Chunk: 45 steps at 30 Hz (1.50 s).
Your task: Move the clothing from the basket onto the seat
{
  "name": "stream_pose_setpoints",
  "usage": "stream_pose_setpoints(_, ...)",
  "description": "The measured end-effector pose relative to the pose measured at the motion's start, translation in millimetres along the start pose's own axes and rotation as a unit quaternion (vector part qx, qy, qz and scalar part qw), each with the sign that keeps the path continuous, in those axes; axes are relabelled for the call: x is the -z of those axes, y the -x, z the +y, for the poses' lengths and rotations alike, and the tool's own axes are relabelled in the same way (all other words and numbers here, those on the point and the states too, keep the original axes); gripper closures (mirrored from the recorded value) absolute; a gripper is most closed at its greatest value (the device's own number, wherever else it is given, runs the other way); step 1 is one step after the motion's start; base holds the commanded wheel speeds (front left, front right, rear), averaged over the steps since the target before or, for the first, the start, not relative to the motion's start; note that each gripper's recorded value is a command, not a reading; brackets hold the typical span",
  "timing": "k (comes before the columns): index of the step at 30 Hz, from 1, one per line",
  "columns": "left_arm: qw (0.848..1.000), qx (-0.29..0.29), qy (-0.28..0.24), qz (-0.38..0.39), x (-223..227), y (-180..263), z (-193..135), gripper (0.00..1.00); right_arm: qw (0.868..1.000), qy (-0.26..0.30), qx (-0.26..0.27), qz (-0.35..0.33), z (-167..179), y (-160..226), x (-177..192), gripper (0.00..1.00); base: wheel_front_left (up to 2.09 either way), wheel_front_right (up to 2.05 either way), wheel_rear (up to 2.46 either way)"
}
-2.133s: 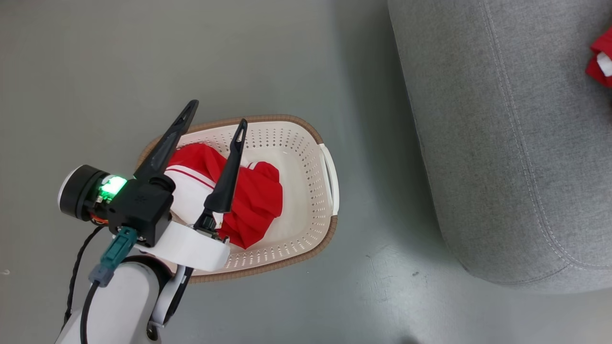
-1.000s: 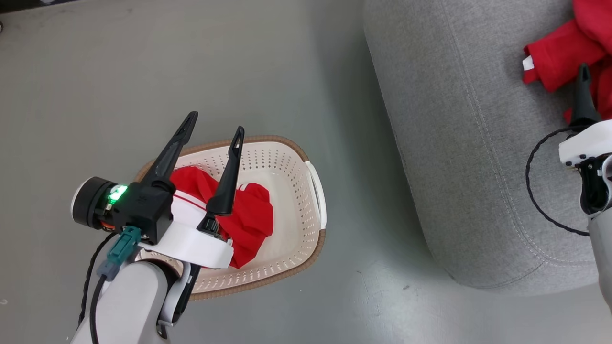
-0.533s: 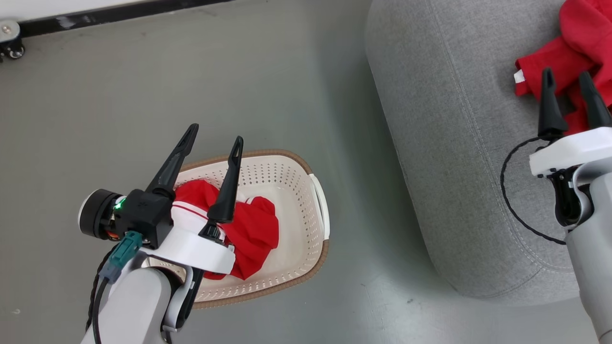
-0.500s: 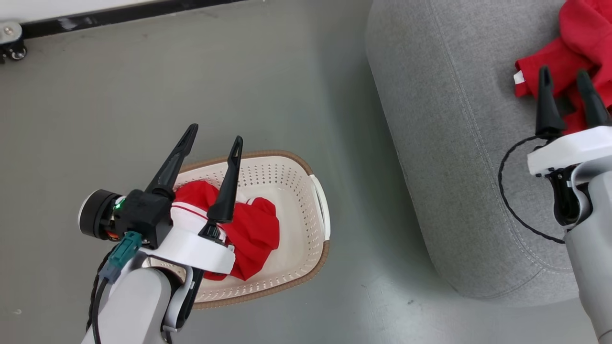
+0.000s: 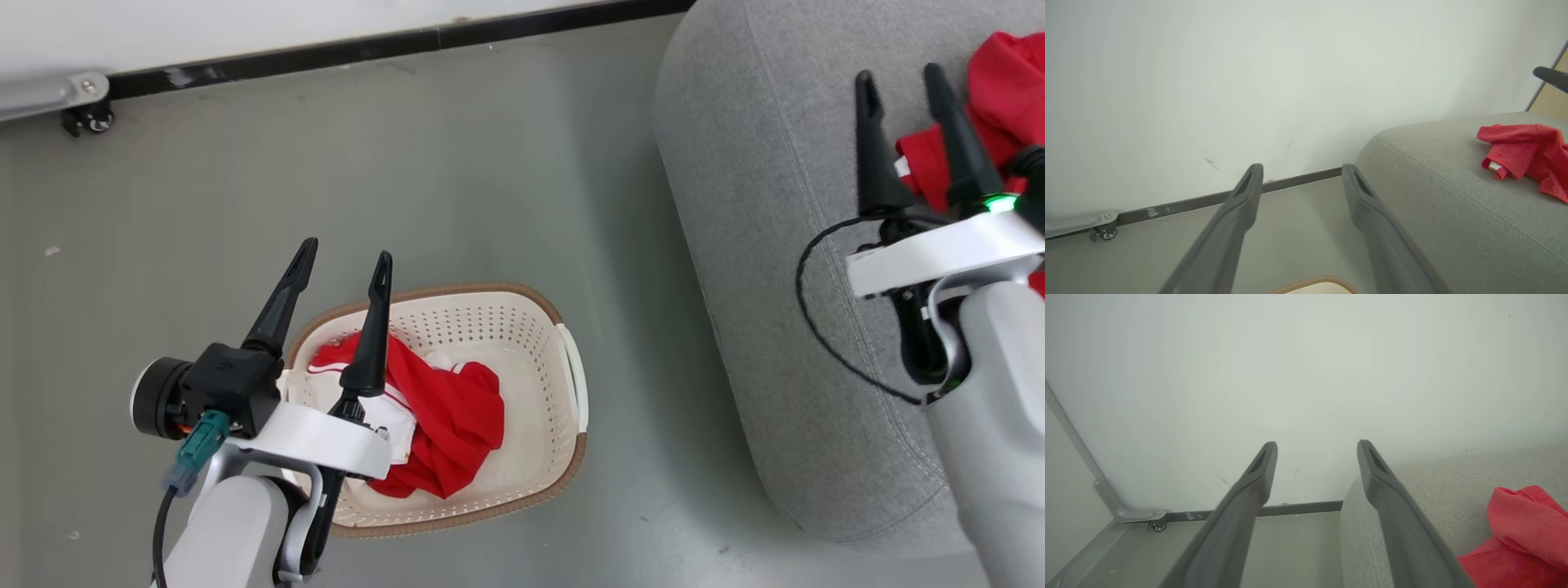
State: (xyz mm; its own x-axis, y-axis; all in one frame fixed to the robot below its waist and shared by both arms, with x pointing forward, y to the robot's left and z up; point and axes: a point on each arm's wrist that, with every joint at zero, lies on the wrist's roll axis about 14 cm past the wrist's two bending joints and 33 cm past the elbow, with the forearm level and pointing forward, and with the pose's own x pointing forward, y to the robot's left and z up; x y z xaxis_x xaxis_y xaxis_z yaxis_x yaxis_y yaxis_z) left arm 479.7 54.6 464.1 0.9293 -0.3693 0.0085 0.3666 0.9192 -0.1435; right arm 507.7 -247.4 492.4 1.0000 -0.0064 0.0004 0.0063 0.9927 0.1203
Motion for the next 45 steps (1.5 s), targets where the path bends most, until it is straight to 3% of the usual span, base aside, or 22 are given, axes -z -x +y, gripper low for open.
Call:
stream_pose_setpoints(6, 1.000, -0.027, 0.000, -0.002, -6, 13, 11, 0.00, 0.998, -0.019, -0.048, -0.021, 41, 5, -9, 0.00, 0.00, 0.00, 0.00)
stream_pose_setpoints(15, 0.998, -0.060, 0.001, -0.015, -22, 30, 25, 0.00, 0.995, -0.032, -0.088, -0.032, 76, 22, -14, 0.00, 0.00, 0.00, 0.00)
stream_pose_setpoints(31, 0.990, -0.133, 0.000, -0.040, -46, 74, 52, 0.00, 0.993, -0.052, -0.096, -0.032, 98, 66, -10, 0.00, 0.00, 0.00, 0.00)
stream_pose_setpoints(45, 0.987, -0.158, -0.003, -0.041, -49, 113, 56, 0.00, 0.995, -0.056, -0.080, -0.013, 98, 114, 5, 0.00, 0.00, 0.00, 0.00)
